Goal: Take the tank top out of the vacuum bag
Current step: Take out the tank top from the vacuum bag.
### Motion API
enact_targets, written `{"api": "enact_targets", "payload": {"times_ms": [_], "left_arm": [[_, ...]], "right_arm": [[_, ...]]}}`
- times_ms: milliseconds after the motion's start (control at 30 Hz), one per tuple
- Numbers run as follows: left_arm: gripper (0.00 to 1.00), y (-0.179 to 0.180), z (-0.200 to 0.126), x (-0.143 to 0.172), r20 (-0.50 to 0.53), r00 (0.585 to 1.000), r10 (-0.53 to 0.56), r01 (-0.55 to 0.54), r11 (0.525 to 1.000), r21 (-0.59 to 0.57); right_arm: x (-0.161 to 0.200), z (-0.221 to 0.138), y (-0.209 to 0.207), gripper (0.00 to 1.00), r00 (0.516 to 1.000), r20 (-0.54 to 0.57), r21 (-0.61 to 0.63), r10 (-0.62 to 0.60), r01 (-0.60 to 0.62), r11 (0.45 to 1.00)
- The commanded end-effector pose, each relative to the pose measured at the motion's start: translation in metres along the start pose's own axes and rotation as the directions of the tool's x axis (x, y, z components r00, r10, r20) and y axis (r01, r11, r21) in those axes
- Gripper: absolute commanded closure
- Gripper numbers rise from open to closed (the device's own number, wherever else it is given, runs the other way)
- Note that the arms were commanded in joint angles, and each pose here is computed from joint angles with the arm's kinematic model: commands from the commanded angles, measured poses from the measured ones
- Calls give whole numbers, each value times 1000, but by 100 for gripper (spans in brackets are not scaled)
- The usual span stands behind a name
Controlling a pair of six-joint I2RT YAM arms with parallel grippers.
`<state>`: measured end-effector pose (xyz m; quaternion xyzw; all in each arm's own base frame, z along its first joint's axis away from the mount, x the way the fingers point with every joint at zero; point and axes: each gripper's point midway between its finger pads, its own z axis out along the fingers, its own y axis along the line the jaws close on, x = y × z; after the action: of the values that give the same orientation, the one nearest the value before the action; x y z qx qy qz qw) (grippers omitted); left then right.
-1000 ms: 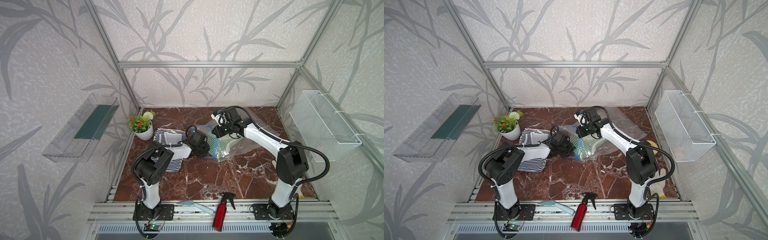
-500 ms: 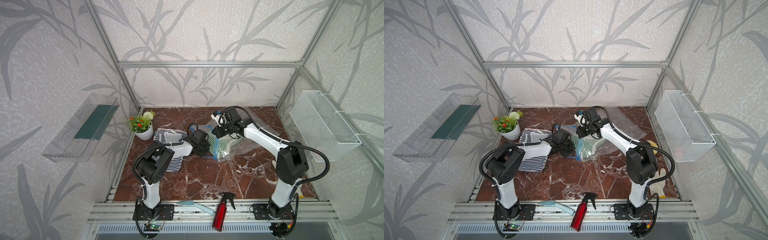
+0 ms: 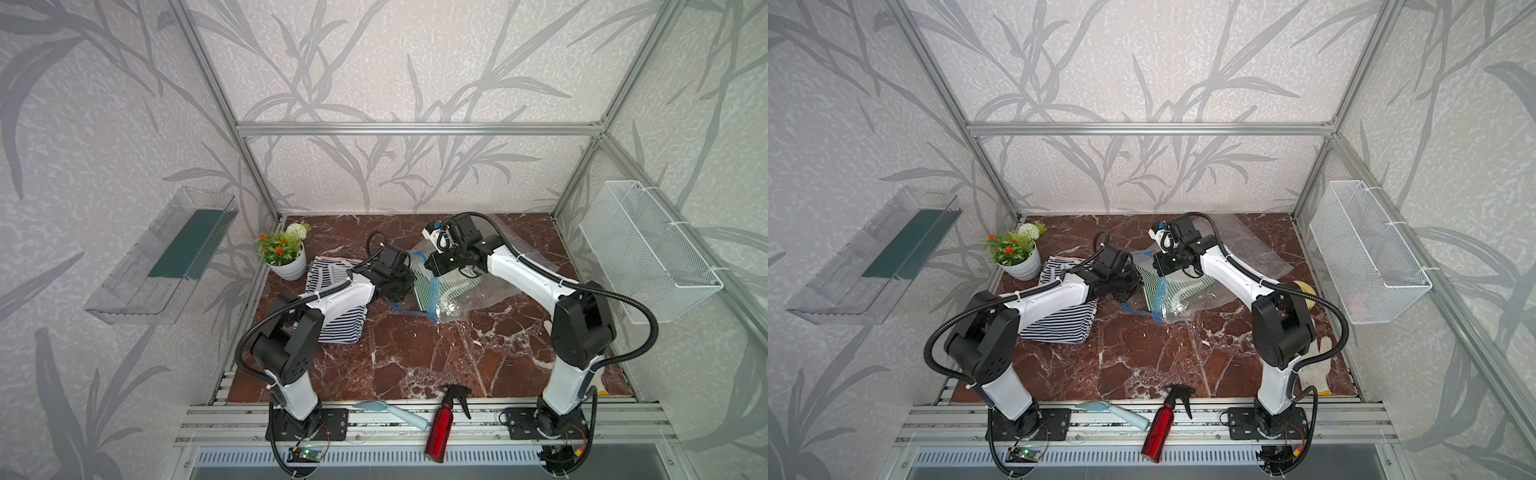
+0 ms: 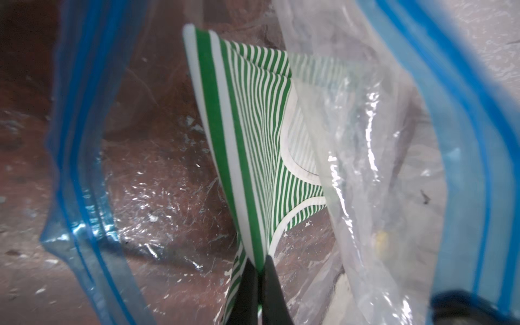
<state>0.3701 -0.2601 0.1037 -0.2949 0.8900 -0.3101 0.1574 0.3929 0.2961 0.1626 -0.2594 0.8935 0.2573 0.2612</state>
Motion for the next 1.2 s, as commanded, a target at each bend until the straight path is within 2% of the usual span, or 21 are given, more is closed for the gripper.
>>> {"api": "enact_targets", "payload": {"times_ms": [0, 167, 333, 800, 1167], "left_arm": [[100, 2, -23, -9, 10, 1000, -8, 8, 1000, -16], [100, 17, -38, -16, 22, 1000, -21, 22, 999, -35], [100, 37, -38, -16, 23, 999, -45, 46, 998, -48], [100, 69, -31, -16, 6, 1000, 22, -21, 987, -160], [78, 78, -29, -15, -4, 999, 54, -54, 982, -183]], "right_arm": [[-4, -1, -3, 100, 1000, -6, 8, 1, -1, 1000], [-3, 1, -3, 100, 1000, -13, 5, 4, -4, 1000], [-2, 3, -4, 100, 1000, -20, 4, 8, -7, 1000], [-1, 4, -3, 100, 1000, -27, -1, 7, -7, 1000], [0, 6, -4, 100, 999, -33, -3, 7, -7, 1000]]}}
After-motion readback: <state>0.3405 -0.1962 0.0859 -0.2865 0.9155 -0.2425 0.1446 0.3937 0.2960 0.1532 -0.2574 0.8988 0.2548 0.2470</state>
